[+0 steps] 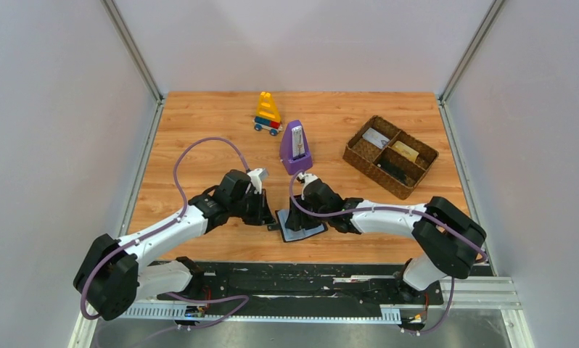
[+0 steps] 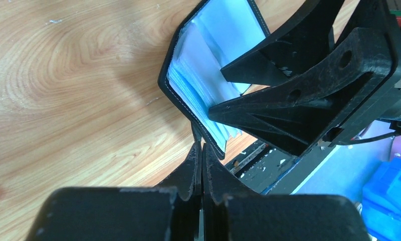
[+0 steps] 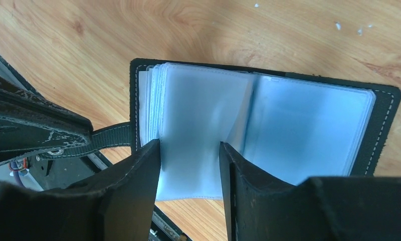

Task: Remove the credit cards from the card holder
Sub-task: Remove the credit card from the card holder.

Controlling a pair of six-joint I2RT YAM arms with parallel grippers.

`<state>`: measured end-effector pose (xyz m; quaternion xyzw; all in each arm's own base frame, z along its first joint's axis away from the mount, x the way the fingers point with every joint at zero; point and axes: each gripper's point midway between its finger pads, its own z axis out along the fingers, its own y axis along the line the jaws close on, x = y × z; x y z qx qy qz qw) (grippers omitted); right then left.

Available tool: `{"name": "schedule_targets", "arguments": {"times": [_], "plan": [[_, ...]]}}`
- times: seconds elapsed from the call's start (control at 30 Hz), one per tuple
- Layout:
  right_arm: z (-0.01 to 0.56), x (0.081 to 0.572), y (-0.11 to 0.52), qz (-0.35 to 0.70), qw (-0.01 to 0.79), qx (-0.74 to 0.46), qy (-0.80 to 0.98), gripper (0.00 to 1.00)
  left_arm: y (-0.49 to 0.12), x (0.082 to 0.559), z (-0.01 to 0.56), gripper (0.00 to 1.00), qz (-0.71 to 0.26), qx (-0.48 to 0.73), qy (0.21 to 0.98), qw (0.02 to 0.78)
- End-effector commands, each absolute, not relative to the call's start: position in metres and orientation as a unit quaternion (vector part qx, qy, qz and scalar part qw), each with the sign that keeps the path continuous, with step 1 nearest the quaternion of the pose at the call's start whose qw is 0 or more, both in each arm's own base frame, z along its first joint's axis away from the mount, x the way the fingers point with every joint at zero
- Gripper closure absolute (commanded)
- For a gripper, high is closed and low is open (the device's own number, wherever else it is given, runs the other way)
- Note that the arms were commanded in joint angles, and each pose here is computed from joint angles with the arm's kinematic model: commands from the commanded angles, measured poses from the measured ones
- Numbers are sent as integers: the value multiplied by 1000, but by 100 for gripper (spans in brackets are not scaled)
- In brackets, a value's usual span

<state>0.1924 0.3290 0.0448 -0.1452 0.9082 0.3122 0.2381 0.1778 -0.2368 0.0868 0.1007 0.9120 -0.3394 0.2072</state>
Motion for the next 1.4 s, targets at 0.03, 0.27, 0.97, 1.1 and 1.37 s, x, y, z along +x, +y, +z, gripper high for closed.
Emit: {"name": "schedule_targets", "arguments": {"times": [0.03,0.27,0.97,1.1,1.37], "plan": [[57,205,320,289,274,-118,910,54,-230,181,87,100,-325,101,914,222],[63,203,314,288,278,-113,909,50,-224,182,79,100,-301,104,922,218],[54,216,283,257,289,-75,919,96,-221,183,78,100,-292,112,924,221],[57,216,285,266,286,-76,917,100,-222,185,78,100,-291,111,924,222],[65,210,289,299,273,-73,911,79,-220,188,72,100,-276,107,931,212]]}}
